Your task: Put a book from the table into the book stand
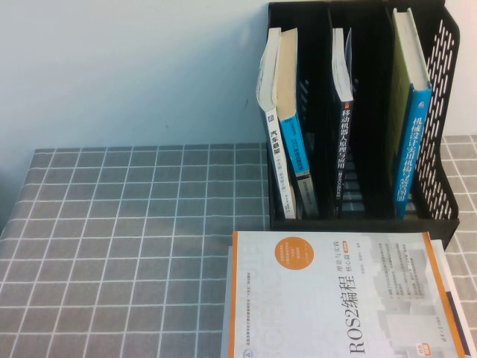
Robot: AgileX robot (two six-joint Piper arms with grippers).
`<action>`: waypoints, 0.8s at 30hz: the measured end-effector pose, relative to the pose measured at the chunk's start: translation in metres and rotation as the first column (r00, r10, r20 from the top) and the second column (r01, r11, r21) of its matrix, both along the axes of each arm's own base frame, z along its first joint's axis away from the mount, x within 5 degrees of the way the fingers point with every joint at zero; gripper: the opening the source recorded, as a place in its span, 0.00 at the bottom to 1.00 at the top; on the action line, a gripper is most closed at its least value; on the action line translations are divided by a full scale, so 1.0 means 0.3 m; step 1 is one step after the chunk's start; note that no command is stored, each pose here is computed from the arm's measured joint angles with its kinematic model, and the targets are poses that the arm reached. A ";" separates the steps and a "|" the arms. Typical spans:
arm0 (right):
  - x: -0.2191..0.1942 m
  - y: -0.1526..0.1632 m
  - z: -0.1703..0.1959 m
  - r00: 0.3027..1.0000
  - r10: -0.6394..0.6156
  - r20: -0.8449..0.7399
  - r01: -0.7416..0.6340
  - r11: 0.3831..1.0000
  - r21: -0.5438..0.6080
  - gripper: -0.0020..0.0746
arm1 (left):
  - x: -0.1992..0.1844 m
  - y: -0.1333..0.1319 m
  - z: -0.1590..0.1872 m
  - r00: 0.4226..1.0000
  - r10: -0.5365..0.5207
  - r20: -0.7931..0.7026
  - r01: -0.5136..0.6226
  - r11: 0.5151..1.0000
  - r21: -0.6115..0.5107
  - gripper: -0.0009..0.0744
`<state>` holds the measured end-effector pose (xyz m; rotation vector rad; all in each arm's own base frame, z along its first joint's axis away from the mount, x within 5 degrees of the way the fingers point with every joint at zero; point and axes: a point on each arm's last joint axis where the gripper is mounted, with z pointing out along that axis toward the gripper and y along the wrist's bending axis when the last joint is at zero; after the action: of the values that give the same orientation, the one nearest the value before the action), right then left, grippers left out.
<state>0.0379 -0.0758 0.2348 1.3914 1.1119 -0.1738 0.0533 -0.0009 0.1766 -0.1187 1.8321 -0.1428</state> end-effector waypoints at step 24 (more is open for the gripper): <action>0.064 0.217 0.128 0.755 0.256 -0.604 -0.643 0.105 -0.759 0.02 | 0.000 0.000 0.000 1.000 0.000 0.000 0.000 1.000 0.000 0.01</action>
<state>0.0571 -0.0108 0.2733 -0.2040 1.2996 -0.5388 0.0533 -0.0009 0.1766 -0.1187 1.8321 -0.1428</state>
